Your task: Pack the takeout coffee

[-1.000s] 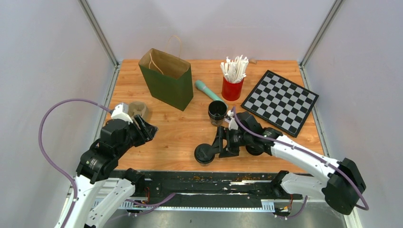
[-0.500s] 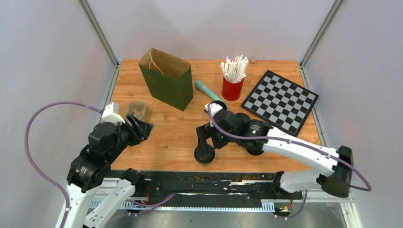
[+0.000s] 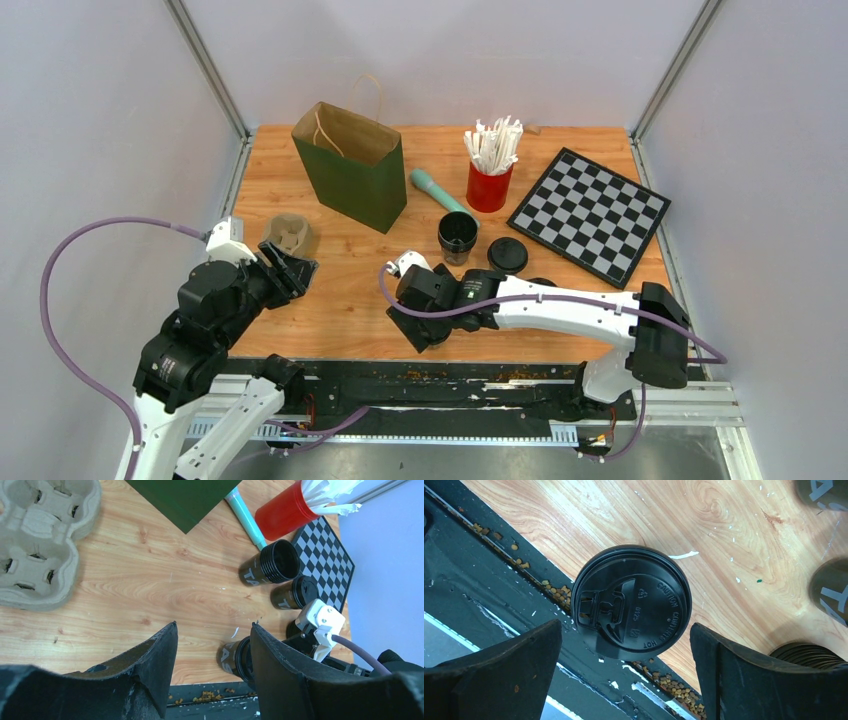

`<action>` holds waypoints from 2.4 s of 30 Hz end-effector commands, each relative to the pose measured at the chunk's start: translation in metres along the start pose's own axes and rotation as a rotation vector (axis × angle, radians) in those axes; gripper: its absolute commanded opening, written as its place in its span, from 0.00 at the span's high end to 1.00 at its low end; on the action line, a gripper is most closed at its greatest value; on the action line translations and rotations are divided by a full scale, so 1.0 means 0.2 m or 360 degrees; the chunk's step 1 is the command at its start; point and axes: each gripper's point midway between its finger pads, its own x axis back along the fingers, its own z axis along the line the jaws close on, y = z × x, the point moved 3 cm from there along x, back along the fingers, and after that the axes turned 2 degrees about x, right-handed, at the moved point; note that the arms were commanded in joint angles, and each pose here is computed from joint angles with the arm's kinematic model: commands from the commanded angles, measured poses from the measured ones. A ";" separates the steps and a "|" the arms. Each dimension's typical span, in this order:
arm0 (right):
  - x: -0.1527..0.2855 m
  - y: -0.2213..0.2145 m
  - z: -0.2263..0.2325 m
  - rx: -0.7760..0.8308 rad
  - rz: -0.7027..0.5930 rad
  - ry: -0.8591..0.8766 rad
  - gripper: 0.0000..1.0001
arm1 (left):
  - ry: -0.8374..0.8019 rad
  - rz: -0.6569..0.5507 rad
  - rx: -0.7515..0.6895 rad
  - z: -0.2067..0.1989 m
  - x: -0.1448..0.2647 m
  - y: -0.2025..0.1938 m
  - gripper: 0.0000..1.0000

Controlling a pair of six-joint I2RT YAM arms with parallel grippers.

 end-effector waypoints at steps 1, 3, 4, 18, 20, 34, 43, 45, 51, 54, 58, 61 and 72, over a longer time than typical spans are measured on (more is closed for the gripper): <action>0.02 0.08 -0.01 0.0020 -0.0090 -0.0040 0.00 | -0.0003 -0.0034 -0.0024 0.00 0.01 0.02 0.37; 0.01 0.08 -0.01 0.0020 -0.0089 -0.0037 0.01 | -0.0003 -0.0032 -0.0023 0.00 0.00 0.02 0.37; 0.00 0.08 0.00 0.0022 -0.0085 -0.0033 0.01 | -0.0002 -0.0033 -0.0023 0.00 0.00 0.02 0.37; -0.03 0.04 0.00 0.0038 -0.0060 -0.0008 0.11 | 0.0011 -0.0007 -0.0029 0.01 -0.03 0.00 0.37; -0.04 0.03 0.00 0.0038 -0.0051 -0.0012 0.13 | 0.0012 -0.0005 -0.0030 0.01 -0.03 0.00 0.37; -0.02 -0.01 -0.06 0.0021 -0.0028 -0.0078 0.16 | 0.0019 -0.0006 -0.0036 0.02 -0.03 -0.01 0.37; 0.03 -0.10 -0.30 -0.0116 0.0011 -0.0194 0.16 | 0.0078 0.0049 -0.0062 0.04 -0.07 -0.03 0.37; 0.04 -0.14 -0.37 -0.0166 0.0026 -0.0223 0.16 | 0.0077 0.0060 -0.0061 0.04 -0.08 -0.04 0.37; 0.10 -0.17 -0.55 -0.0274 -0.0006 -0.0268 0.17 | 0.0067 0.0062 -0.0054 0.03 -0.10 -0.04 0.37; 0.13 -0.14 -0.56 -0.0264 -0.0057 -0.0249 0.17 | 0.0074 0.0067 -0.0052 0.03 -0.10 -0.05 0.37; 0.18 -0.09 -0.53 -0.0269 -0.0121 -0.0182 0.17 | 0.0072 0.0080 -0.0049 0.03 -0.12 -0.05 0.37; 0.22 -0.02 -0.49 -0.0281 -0.0217 -0.0073 0.14 | 0.0072 0.0083 -0.0050 0.03 -0.12 -0.05 0.37; 0.16 0.18 -0.34 -0.0155 -0.0337 0.0039 0.02 | 0.0065 0.0078 -0.0039 0.03 -0.11 -0.05 0.37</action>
